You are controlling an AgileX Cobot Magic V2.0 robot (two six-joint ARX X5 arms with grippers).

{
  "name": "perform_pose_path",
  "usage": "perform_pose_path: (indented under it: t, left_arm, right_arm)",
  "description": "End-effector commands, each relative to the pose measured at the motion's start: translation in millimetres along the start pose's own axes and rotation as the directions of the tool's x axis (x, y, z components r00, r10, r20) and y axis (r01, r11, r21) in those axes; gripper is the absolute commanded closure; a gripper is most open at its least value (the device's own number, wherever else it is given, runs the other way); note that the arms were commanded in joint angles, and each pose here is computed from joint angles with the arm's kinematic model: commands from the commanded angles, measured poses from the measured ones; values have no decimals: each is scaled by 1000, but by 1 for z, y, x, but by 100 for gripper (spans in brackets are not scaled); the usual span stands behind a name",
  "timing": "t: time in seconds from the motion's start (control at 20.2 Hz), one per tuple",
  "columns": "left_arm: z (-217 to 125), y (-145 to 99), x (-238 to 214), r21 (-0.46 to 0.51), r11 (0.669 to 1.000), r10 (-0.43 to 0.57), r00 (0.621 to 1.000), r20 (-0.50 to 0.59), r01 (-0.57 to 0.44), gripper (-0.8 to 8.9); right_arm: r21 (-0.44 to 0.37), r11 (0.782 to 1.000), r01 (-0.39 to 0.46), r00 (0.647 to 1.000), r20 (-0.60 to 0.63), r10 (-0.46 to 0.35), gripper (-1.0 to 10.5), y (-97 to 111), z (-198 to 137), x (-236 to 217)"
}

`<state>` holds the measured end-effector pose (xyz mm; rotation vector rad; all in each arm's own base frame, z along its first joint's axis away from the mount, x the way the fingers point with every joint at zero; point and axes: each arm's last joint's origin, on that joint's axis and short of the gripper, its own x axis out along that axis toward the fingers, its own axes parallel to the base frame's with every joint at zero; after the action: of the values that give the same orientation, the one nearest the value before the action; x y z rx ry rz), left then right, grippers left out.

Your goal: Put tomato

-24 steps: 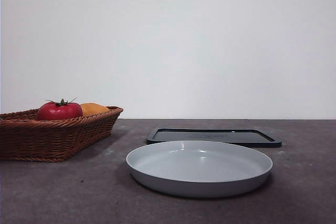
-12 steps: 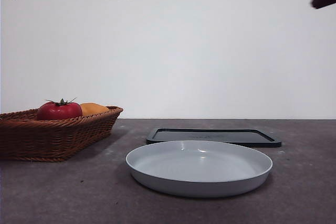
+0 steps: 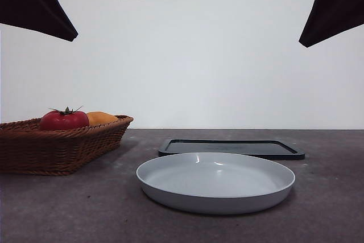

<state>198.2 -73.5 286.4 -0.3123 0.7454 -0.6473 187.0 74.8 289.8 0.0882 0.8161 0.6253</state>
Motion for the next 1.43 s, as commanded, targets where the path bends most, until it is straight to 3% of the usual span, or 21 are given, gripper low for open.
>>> perform_pose_path:
  t: [0.05, 0.15, 0.25, 0.3, 0.4, 1.09, 1.29, 1.43]
  left_arm:
    - [6, -3, -1, 17, 1000, -12, 1000, 16, 12, 754]
    - [6, -3, -1, 17, 1000, -12, 1000, 16, 12, 586]
    - [6, -3, -1, 17, 1000, -12, 1000, 16, 12, 314]
    - [6, -3, -1, 19, 1000, -13, 1000, 19, 13, 190]
    - [6, -3, -1, 20, 1000, -14, 1000, 20, 13, 94]
    - [8, -4, -2, 21, 1000, -8, 1000, 16, 8, 98]
    - [24, -2, -5, 12, 996, 84, 994, -66, -83, 102]
    - [46, 0, -3, 68, 970, 240, 964, -115, -234, 102]
  right_arm:
    - [-23, 1000, -3, 1000, 18, 4, 935, 2, 5, -1]
    - [-23, 1000, -3, 1000, 18, 4, 909, 2, 5, -1]
    - [-21, 1000, -3, 1000, 18, 4, 696, 2, 5, -1]
    - [-18, 1000, -3, 1000, 18, 4, 520, 2, 5, -1]
    - [-18, 1000, -4, 1000, 18, 4, 356, 2, 5, -1]
    - [-19, 1000, -6, 1000, 18, 6, 356, 2, 5, -1]
    - [-19, 1000, -7, 1000, 18, 8, 356, 2, 5, -1]
    - [-18, 1000, -7, 1000, 18, 8, 356, 2, 5, -1]
